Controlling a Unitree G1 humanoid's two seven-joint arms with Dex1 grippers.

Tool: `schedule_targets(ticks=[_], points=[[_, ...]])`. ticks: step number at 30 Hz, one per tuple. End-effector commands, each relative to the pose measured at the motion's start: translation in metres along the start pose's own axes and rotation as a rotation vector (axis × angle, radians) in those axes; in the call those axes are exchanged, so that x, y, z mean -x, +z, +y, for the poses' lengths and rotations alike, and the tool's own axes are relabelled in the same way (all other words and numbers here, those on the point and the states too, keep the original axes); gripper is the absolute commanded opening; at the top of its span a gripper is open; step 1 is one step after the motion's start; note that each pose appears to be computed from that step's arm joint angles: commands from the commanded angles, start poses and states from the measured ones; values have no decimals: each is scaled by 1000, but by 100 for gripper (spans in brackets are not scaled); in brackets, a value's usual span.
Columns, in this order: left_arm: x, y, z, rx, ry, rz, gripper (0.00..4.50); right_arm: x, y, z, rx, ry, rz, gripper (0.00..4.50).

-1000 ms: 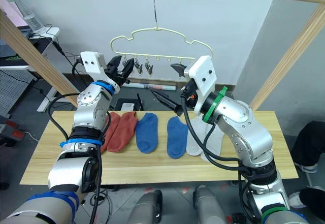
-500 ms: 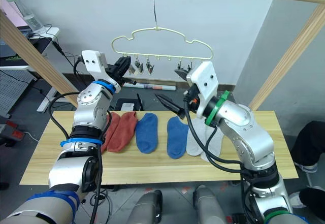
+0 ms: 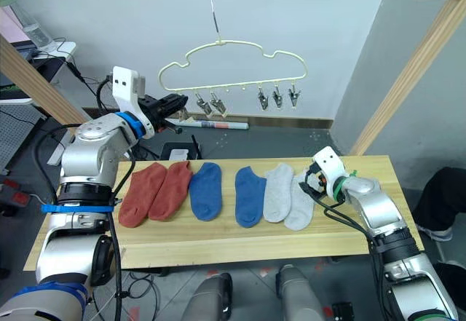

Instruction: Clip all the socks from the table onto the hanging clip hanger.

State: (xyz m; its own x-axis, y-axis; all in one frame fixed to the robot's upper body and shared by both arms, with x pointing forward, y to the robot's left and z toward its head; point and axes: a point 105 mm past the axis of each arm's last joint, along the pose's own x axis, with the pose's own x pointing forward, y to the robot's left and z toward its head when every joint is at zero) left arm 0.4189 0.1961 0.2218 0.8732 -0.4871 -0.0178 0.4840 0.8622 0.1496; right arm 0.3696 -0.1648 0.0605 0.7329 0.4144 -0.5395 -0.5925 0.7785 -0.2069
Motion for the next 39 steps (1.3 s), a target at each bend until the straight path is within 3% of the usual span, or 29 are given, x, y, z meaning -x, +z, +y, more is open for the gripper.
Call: schedule_targets(ticks=[1,5,17,20,32,36,39], points=[[5,-5,-4,46,-32,44,3,-7,1,-8,97,18,19,450],[9,-7,-16,83,-104,86,3,-22,-4,-18,122,18,57,450],[13,-7,-17,65,-89,102,3,-40,-22,-16,104,69,126,450],[14,-7,-17,66,-84,104,0,-40,-21,-14,122,83,125,395],[15,-9,-20,76,-85,105,0,-31,-32,-20,200,88,134,6],[17,-10,-21,97,-96,115,0,-18,-21,-25,262,87,84,6],[23,-15,-30,213,-161,147,0,15,9,-14,422,165,-31,6]])
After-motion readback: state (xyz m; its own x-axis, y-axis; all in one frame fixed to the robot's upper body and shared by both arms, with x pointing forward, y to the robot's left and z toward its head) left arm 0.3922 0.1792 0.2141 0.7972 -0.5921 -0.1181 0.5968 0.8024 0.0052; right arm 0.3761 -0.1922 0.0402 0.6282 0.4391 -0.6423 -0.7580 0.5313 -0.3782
